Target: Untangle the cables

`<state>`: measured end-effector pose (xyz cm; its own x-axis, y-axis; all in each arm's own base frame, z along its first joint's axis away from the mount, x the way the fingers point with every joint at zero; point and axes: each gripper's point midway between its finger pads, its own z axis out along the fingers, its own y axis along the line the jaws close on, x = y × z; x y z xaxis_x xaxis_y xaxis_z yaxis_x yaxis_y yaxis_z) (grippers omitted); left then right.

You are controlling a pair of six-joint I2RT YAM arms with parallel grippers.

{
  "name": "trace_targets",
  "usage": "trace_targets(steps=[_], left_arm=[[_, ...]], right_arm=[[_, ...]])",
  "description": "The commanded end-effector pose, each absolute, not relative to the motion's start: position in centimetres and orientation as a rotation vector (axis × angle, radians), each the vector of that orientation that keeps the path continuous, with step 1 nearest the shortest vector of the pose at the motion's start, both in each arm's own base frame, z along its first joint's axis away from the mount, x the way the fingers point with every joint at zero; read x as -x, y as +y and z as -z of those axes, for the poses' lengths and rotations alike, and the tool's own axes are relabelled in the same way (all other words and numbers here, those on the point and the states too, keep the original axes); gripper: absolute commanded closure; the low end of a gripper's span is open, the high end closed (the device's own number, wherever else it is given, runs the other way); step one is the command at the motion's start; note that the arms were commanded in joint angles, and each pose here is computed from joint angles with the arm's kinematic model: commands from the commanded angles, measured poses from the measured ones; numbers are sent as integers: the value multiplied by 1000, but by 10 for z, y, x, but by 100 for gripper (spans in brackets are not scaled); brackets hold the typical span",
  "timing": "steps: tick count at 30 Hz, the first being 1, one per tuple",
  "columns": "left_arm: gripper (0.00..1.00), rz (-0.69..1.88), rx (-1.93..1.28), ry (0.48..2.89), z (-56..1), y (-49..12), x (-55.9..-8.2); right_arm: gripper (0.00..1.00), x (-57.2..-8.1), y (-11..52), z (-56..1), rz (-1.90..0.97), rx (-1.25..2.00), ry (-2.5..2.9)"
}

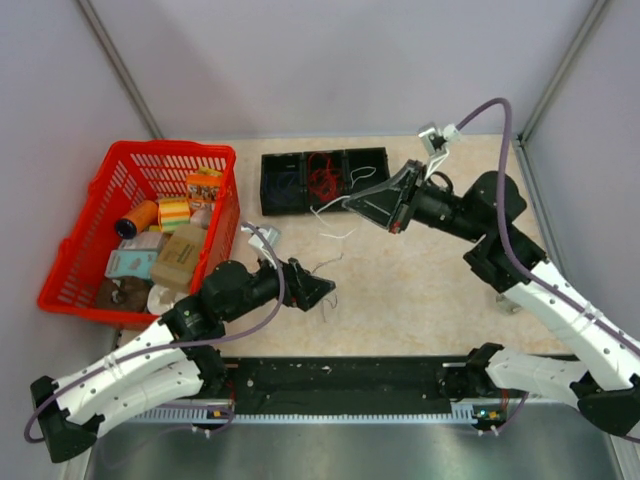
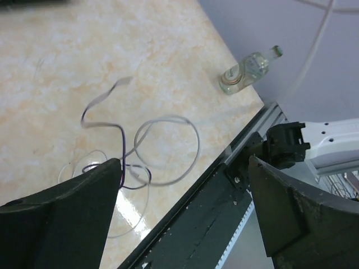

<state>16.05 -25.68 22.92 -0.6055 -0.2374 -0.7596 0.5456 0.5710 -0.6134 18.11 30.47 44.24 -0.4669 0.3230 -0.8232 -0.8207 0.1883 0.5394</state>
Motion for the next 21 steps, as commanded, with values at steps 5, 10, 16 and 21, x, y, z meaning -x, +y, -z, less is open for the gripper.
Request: trace_targets(steps=[5, 10, 16, 21], left_arm=[[2, 1128, -354, 1842, -254, -257, -157], [2, 1128, -354, 1842, -254, -257, -157], [2, 1128, -354, 1842, -254, -257, -157], [2, 1128, -354, 1842, -254, -257, -157]], right_arm=[[100, -160, 283, -543, -1450, 536, 1250], [100, -150, 270, -583, -1414, 545, 1179], [100, -139, 253, -630, -1370, 543, 1074], [100, -131, 243, -661, -1361, 527, 1004]])
